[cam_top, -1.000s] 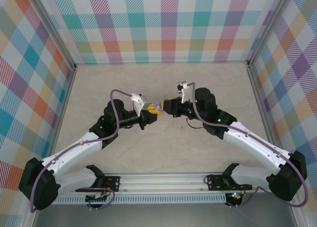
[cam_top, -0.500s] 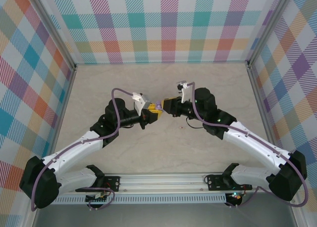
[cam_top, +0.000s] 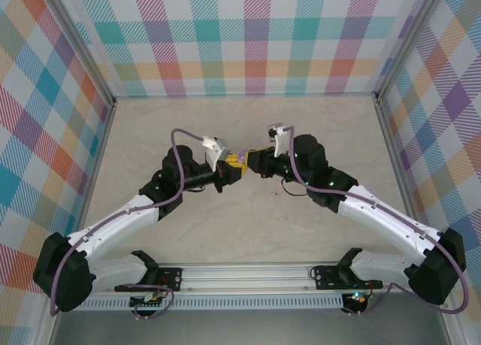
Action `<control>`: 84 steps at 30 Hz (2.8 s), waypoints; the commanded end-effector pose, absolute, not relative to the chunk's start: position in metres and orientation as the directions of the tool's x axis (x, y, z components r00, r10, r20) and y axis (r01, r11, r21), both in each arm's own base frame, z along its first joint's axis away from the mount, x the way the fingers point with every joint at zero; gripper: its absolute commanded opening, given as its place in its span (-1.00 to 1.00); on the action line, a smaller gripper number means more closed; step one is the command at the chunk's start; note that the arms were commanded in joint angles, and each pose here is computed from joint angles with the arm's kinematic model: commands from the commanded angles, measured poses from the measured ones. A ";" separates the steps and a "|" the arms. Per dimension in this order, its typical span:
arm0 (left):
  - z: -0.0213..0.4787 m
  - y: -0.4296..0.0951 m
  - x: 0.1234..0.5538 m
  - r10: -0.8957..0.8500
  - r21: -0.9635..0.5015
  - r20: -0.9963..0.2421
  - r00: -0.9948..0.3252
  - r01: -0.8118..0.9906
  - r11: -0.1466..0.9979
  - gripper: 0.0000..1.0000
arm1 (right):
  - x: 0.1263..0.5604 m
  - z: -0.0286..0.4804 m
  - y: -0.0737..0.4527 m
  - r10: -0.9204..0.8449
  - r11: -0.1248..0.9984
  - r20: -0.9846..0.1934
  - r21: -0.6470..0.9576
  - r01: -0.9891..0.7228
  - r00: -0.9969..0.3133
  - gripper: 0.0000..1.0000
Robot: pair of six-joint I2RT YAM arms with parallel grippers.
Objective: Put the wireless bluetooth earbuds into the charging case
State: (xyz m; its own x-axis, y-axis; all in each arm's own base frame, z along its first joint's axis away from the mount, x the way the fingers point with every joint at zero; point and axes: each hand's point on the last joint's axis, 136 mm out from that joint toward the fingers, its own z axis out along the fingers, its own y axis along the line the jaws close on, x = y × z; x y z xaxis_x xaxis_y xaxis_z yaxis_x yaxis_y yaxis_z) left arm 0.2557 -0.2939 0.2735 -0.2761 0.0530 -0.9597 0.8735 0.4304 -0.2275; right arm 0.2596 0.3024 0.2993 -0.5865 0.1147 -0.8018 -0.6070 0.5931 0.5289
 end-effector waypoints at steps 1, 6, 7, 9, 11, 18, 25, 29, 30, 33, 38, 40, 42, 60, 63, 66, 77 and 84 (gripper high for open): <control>0.288 -0.300 0.254 0.033 -0.234 -0.962 -0.271 0.881 0.411 -0.69 | 0.266 0.321 0.304 0.145 0.592 -0.835 0.504 -0.629 -0.532 -0.52; 0.285 -0.300 0.256 0.037 -0.246 -0.957 -0.287 0.874 0.420 -0.69 | 0.267 0.330 0.300 0.164 0.602 -0.847 0.492 -0.629 -0.505 -0.52; 0.285 -0.300 0.256 0.037 -0.246 -0.957 -0.287 0.873 0.421 -0.69 | 0.267 0.330 0.299 0.166 0.604 -0.849 0.489 -0.629 -0.501 -0.52; 0.285 -0.300 0.256 0.036 -0.249 -0.956 -0.291 0.872 0.422 -0.69 | 0.268 0.332 0.297 0.172 0.609 -0.852 0.487 -0.626 -0.495 -0.53; 0.284 -0.300 0.257 0.036 -0.256 -0.954 -0.298 0.870 0.422 -0.69 | 0.269 0.332 0.296 0.175 0.616 -0.854 0.483 -0.623 -0.489 -0.53; 0.283 -0.302 0.256 0.036 -0.273 -0.948 -0.316 0.868 0.415 -0.69 | 0.271 0.331 0.296 0.178 0.622 -0.857 0.479 -0.619 -0.484 -0.53; 0.287 -0.303 0.255 0.023 -0.289 -0.945 -0.325 0.869 0.402 -0.69 | 0.273 0.327 0.297 0.174 0.629 -0.858 0.474 -0.616 -0.483 -0.53; 0.288 -0.303 0.254 0.024 -0.294 -0.944 -0.329 0.870 0.396 -0.69 | 0.273 0.329 0.296 0.176 0.632 -0.861 0.471 -0.616 -0.478 -0.53; 0.287 -0.304 0.253 0.026 -0.296 -0.943 -0.332 0.870 0.393 -0.69 | 0.274 0.328 0.297 0.176 0.632 -0.861 0.470 -0.616 -0.477 -0.53; 0.288 -0.305 0.253 0.023 -0.304 -0.940 -0.340 0.869 0.390 -0.69 | 0.274 0.328 0.297 0.175 0.633 -0.862 0.469 -0.616 -0.476 -0.53; 0.288 -0.306 0.254 0.015 -0.322 -0.935 -0.355 0.863 0.389 -0.69 | 0.275 0.327 0.299 0.175 0.635 -0.863 0.467 -0.615 -0.474 -0.53; 0.288 -0.306 0.255 0.014 -0.327 -0.933 -0.361 0.860 0.391 -0.69 | 0.275 0.324 0.300 0.169 0.639 -0.864 0.463 -0.615 -0.475 -0.53; 0.289 -0.306 0.255 0.010 -0.333 -0.931 -0.366 0.857 0.393 -0.69 | 0.276 0.322 0.301 0.165 0.644 -0.865 0.458 -0.613 -0.474 -0.53; 0.294 -0.304 0.258 -0.013 -0.345 -0.928 -0.373 0.845 0.408 -0.69 | 0.277 0.313 0.300 0.150 0.660 -0.865 0.448 -0.603 -0.479 -0.53; 0.295 -0.304 0.260 -0.022 -0.349 -0.927 -0.374 0.840 0.415 -0.69 | 0.276 0.312 0.301 0.146 0.659 -0.864 0.448 -0.604 -0.482 -0.54; 0.297 -0.303 0.263 -0.037 -0.357 -0.925 -0.378 0.832 0.423 -0.69 | 0.276 0.311 0.302 0.140 0.657 -0.863 0.448 -0.607 -0.486 -0.54; 0.300 -0.304 0.266 -0.060 -0.370 -0.922 -0.382 0.828 0.421 -0.70 | 0.275 0.305 0.306 0.125 0.648 -0.855 0.455 -0.612 -0.503 -0.54; 0.300 -0.301 0.267 -0.065 -0.359 -0.927 -0.369 0.824 0.438 -0.70 | 0.272 0.306 0.306 0.115 0.645 -0.849 0.459 -0.611 -0.516 -0.40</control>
